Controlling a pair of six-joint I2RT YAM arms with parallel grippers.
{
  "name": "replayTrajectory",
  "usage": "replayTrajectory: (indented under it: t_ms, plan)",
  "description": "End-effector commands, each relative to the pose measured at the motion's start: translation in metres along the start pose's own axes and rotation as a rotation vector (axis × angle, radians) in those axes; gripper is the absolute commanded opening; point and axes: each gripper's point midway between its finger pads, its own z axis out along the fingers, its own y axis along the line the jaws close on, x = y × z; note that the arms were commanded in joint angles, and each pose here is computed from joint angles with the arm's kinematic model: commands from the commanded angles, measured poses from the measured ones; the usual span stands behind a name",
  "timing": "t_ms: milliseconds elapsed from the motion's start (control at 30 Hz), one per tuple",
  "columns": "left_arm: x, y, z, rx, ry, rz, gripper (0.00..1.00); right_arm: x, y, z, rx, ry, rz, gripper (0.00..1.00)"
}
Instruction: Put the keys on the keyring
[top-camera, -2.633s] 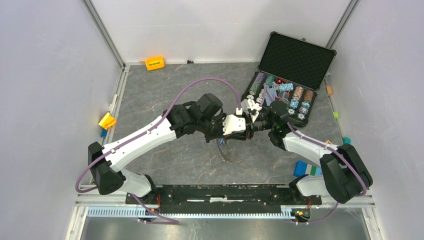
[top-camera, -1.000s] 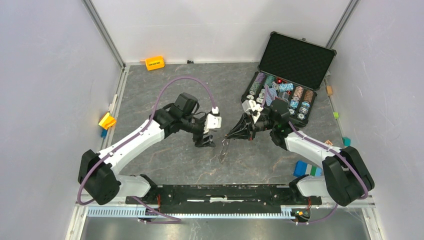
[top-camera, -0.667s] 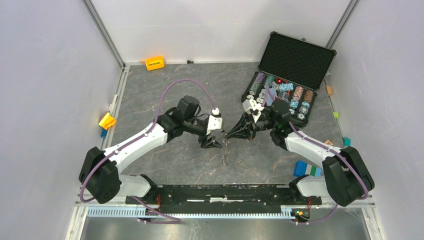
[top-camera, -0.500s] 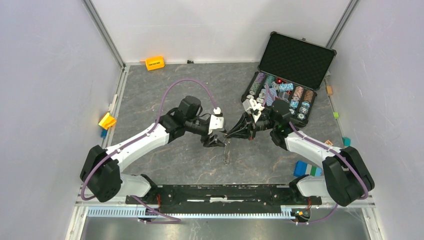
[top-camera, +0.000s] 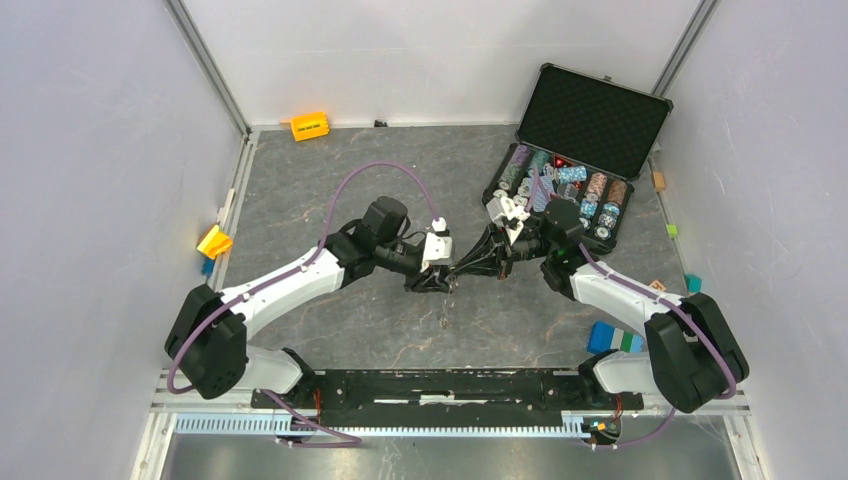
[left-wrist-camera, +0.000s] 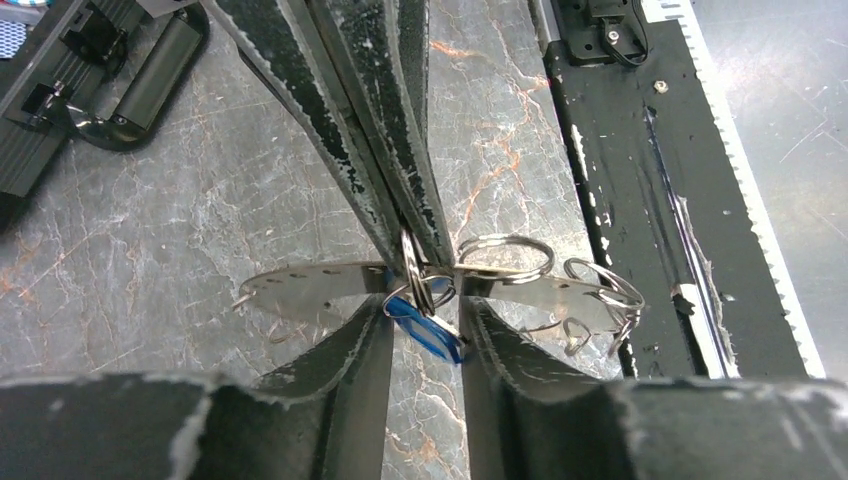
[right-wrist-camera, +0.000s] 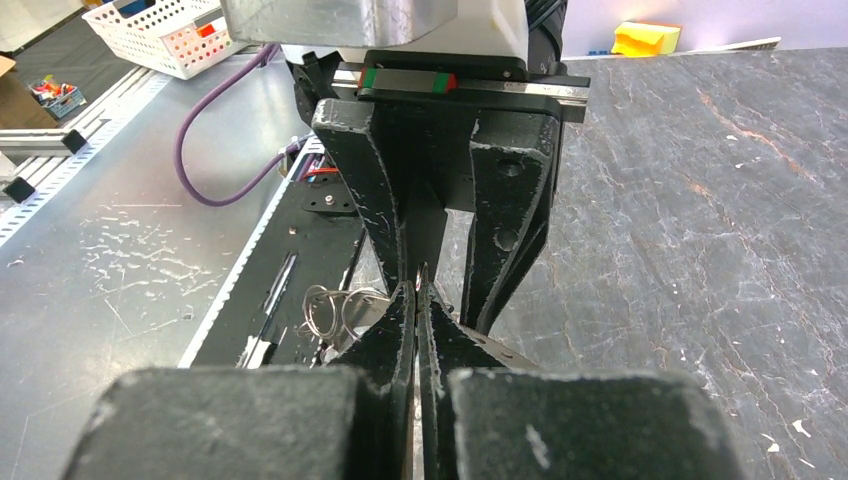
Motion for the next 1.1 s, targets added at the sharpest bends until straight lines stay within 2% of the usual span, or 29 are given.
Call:
replayTrajectory:
  t_ms: [0, 100, 233, 733, 900, 1067]
  plan:
    - [-0.010, 0.002, 0.002, 0.002, -0.034, 0.003, 0.31, -0.013, -0.001, -0.001, 0.002, -0.020, -0.068, 0.00]
    - [-0.010, 0.003, -0.001, -0.009, -0.020, 0.018, 0.17, -0.013, -0.003, -0.002, 0.006, -0.019, -0.068, 0.00]
    - [-0.015, 0.003, -0.007, -0.022, -0.003, 0.037, 0.02, -0.010, -0.007, -0.003, 0.024, -0.012, -0.064, 0.00]
    - [-0.032, 0.004, -0.014, -0.026, 0.058, -0.020, 0.02, 0.006, -0.021, -0.005, 0.080, 0.068, -0.116, 0.00]
    - [-0.035, 0.007, -0.021, -0.049, 0.112, -0.060, 0.02, 0.012, -0.027, -0.006, 0.105, 0.110, -0.146, 0.00]
    - [-0.031, 0.011, -0.033, -0.072, 0.222, -0.122, 0.02, 0.017, -0.041, -0.011, 0.179, 0.162, -0.176, 0.02]
